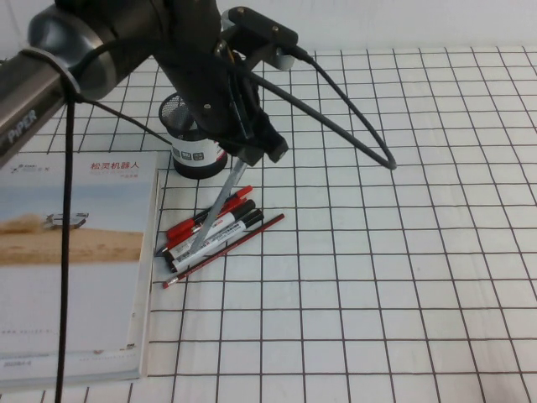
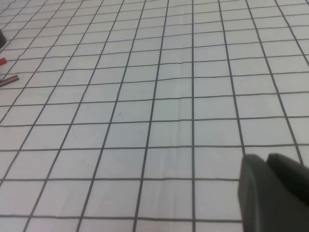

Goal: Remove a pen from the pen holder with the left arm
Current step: 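Take a marker out of the pen holder and lay it on the table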

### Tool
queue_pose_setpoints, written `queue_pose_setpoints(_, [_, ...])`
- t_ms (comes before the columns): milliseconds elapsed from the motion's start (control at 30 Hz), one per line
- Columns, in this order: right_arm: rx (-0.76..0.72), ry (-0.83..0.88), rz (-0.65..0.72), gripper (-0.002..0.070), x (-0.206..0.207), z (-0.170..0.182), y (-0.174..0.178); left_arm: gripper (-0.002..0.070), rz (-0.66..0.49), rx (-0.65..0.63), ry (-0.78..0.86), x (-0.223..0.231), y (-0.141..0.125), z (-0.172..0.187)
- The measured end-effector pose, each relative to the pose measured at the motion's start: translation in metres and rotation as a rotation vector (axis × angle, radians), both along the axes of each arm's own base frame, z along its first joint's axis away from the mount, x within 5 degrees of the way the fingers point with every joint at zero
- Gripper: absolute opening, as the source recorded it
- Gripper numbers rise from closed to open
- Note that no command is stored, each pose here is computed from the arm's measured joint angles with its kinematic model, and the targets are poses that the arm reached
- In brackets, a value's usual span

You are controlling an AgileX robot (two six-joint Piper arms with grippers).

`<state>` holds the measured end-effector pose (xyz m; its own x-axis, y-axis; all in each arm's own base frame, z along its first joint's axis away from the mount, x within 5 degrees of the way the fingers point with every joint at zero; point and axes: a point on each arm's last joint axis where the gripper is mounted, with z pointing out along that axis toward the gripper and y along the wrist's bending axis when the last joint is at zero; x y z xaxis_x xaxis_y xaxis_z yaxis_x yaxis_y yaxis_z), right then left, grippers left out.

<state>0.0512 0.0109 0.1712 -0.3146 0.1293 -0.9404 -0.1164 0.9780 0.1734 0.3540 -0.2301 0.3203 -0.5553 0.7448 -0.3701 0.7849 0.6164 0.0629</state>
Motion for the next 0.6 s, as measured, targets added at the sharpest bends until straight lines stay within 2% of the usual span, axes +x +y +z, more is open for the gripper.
queue_pose_setpoints(133, [0.000,0.000,0.000,-0.0015,0.000,0.000,0.000,0.0053,-0.041,0.000,0.002,-0.010,-0.015,0.000])
queue_pose_setpoints(300, [0.000,0.000,0.000,-0.0015,0.000,0.000,0.000,0.0053,-0.030,-0.004,-0.017,-0.023,-0.025,0.009])
queue_pose_setpoints(600, [0.000,0.000,0.000,-0.0015,0.000,0.000,0.000,0.0053,-0.052,0.008,-0.045,-0.058,0.000,0.033])
